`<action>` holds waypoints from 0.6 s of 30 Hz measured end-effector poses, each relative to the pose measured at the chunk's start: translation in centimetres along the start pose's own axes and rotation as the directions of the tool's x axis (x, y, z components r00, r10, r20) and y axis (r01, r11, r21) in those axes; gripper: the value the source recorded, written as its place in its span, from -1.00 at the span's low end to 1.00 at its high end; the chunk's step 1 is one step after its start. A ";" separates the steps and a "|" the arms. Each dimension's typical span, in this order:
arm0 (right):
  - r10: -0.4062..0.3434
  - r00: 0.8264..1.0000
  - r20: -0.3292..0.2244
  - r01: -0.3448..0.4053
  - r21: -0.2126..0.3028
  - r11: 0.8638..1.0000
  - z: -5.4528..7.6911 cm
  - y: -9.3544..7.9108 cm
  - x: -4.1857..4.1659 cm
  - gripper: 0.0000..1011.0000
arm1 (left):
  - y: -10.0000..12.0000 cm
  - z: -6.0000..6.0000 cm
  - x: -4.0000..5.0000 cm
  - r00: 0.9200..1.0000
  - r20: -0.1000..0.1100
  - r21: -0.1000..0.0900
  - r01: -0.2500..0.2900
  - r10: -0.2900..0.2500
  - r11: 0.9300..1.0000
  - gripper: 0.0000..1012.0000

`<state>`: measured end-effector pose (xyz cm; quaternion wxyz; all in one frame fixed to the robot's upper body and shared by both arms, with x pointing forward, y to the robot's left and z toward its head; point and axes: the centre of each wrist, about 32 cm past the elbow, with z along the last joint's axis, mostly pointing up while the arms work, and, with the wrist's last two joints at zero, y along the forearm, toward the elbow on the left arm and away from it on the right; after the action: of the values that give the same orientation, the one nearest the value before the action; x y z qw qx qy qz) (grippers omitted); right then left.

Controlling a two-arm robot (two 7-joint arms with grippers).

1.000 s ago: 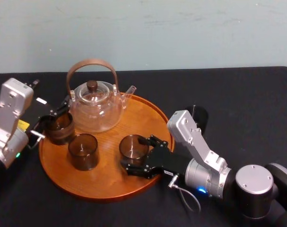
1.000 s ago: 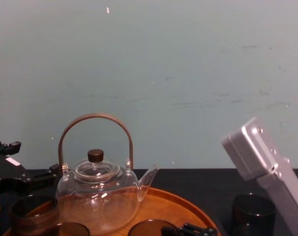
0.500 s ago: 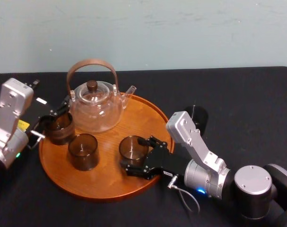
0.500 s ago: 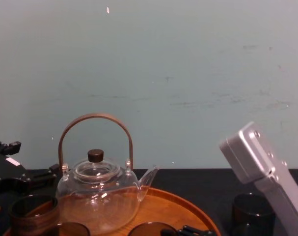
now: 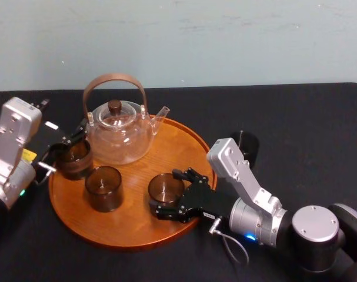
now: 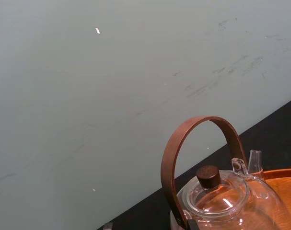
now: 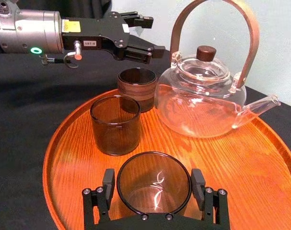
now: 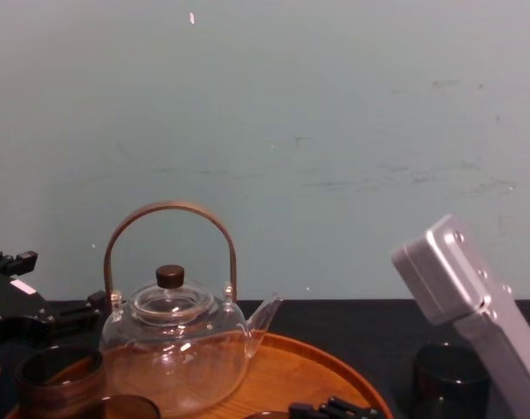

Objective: Pick up the glass from the table and place it on the tray.

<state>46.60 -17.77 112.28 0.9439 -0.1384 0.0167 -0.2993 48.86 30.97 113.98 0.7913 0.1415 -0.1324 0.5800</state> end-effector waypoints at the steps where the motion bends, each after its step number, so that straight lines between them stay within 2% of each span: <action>1: 0.000 1.000 0.001 0.000 0.006 1.000 0.0 -0.1 0.02 0.98 | 0.0 0.0 0.00 1.000 0.000 0.000 0.000 0.000 1.000 0.98; 6: -0.002 1.000 0.012 0.001 0.044 0.999 0.5 -0.8 0.11 0.98 | 0.0 0.0 0.00 1.000 0.000 0.000 0.000 0.000 1.000 0.98; 11: 0.000 0.999 0.034 -0.003 0.106 0.994 1.4 -2.1 0.26 0.98 | 0.0 0.0 0.00 1.000 0.000 0.000 0.000 0.000 1.000 0.98; 14: -0.003 0.999 0.044 -0.003 0.155 0.988 2.1 -3.6 0.44 0.98 | 0.0 0.0 0.00 1.000 0.000 0.000 0.000 0.000 1.000 0.98; 18: -0.022 0.999 0.036 0.015 0.184 0.983 2.1 -5.3 0.68 0.98 | 0.0 0.0 0.00 1.000 0.000 0.000 0.000 0.000 1.000 0.98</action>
<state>44.43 -21.76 115.81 0.9500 -0.0567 -0.0302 -0.3055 48.86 30.97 113.98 0.7913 0.1415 -0.1325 0.5799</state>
